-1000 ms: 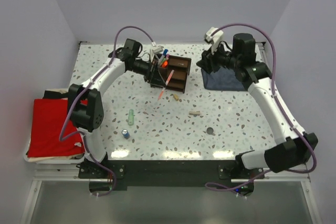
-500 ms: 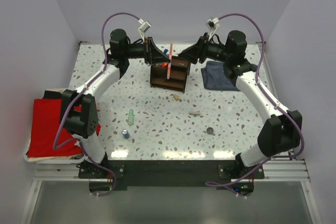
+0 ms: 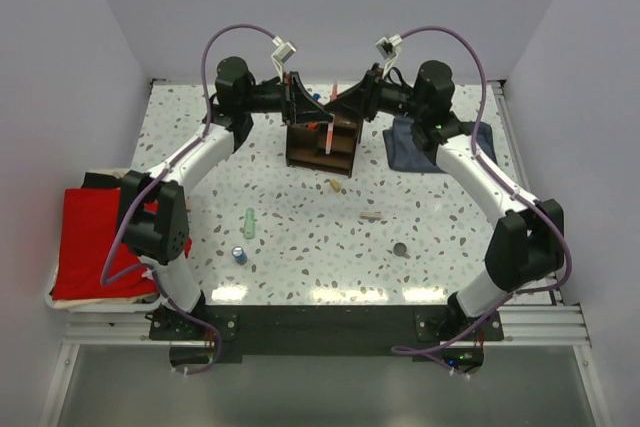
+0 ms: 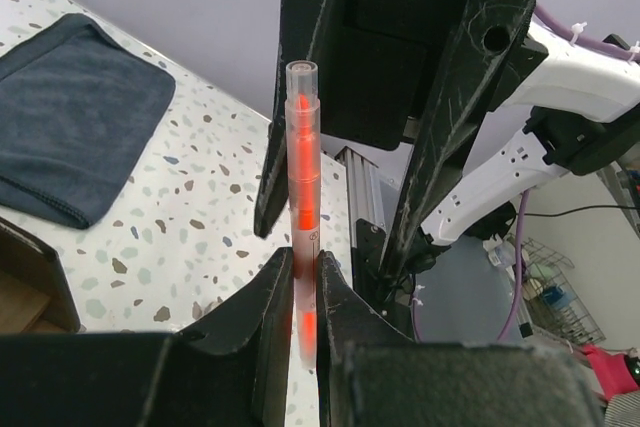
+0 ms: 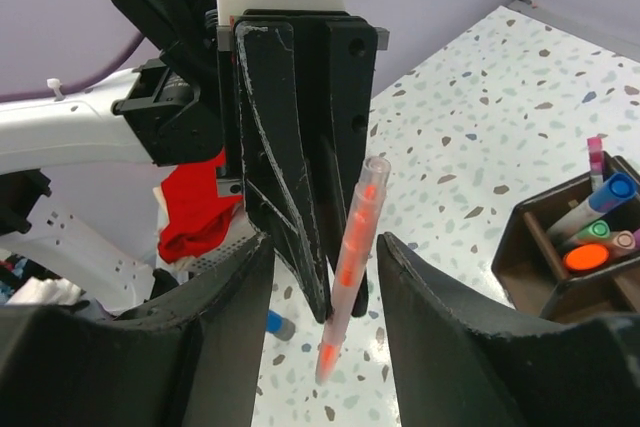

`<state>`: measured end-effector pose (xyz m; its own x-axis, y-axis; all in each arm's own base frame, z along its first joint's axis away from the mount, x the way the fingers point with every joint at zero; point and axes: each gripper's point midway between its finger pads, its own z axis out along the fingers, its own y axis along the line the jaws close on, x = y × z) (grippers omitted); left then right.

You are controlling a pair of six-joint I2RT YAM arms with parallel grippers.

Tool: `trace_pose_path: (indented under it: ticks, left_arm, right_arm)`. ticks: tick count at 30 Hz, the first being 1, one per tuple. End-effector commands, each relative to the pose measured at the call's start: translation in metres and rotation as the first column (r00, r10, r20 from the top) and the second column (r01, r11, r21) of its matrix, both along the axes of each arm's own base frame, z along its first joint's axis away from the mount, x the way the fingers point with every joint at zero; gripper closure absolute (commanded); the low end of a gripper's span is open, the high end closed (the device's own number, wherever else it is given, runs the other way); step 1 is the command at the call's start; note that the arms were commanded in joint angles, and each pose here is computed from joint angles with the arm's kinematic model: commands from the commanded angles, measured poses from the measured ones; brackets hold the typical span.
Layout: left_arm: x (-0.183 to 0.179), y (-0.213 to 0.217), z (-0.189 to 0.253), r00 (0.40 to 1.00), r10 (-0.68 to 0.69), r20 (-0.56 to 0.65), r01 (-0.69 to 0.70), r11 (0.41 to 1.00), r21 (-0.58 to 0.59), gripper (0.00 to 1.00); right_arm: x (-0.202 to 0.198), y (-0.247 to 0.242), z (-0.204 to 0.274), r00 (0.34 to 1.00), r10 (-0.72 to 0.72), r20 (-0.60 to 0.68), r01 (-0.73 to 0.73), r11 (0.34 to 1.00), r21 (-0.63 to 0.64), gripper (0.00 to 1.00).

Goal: Sort the stationery into containers
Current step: Place the pen in the storage box.

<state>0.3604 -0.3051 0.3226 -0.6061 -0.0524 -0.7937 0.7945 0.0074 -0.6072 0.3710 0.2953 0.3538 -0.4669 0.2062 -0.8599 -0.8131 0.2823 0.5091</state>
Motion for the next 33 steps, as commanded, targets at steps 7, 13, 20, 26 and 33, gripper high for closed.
trace_pose_path:
  ticks: [7, 13, 20, 26, 33]
  left_arm:
    - [-0.012, 0.000, 0.017, 0.999, -0.023, 0.047, 0.024, 0.999, -0.021, 1.00]
    - [-0.007, 0.008, 0.011, 0.999, 0.008, 0.036, -0.008, 1.000, 0.002, 0.99]
    - [0.017, 0.077, -0.023, 0.980, 0.166, 0.109, -0.183, 0.968, 0.170, 0.58]
    - [0.053, 0.142, -0.053, 0.903, 0.389, 0.180, -0.427, 0.853, 0.300, 0.53]
    - [0.063, 0.163, -0.079, 0.882, 0.448, 0.148, -0.470, 0.812, 0.346, 0.53]
  right_arm:
    - [-0.005, 0.012, 0.026, 0.996, 0.034, 0.085, -0.036, 0.999, 0.022, 0.91]
    - [0.003, 0.009, 0.019, 0.986, 0.010, 0.165, -0.002, 0.999, -0.050, 1.00]
    - [0.033, 0.010, 0.010, 0.930, -0.068, 0.361, 0.118, 0.986, -0.119, 1.00]
    - [0.066, 0.028, 0.017, 0.826, -0.190, 0.530, 0.253, 0.966, -0.047, 1.00]
    - [0.086, 0.074, 0.017, 0.743, -0.221, 0.632, 0.239, 0.969, 0.059, 1.00]
